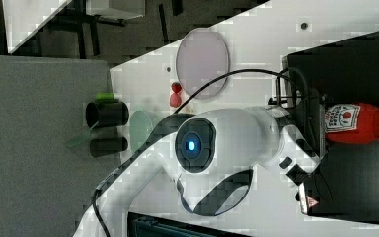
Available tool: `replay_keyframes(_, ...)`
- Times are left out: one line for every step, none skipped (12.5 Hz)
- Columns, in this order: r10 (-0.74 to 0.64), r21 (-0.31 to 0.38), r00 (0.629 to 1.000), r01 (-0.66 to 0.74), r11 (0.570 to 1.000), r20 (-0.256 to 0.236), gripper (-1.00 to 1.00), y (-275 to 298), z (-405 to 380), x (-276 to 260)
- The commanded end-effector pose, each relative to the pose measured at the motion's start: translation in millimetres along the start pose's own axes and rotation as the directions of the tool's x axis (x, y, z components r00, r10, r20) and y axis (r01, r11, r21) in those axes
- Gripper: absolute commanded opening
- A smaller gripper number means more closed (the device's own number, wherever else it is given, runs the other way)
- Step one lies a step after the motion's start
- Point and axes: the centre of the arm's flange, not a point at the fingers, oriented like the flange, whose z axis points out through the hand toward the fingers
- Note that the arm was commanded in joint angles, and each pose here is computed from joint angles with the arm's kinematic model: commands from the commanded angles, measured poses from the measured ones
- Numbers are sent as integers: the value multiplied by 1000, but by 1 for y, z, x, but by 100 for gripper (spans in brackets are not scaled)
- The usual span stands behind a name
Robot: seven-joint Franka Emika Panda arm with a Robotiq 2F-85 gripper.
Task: Pick Ketchup from oven and place it on table.
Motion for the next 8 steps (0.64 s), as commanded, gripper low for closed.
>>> replay_keyframes(21,35,1000,-21,999,-16,27,4,-26,15)
replay_keyframes(17,50,1000,-16,999,-21,27,1,-35,15)
replay_keyframes(6,74,999,-4,997,-33,27,-6,-50,14)
replay_keyframes(-13,103,999,18,995,-47,27,-14,-71,11)
replay_keyframes(-53,132,996,62,989,-67,27,-23,-95,6)
replay_keyframes(-99,158,991,112,981,-88,27,-32,-122,-3)
replay_keyframes(-126,181,987,142,973,-97,27,-39,-148,-12)
replay_keyframes(-152,191,984,168,967,-97,27,-45,-173,-23)
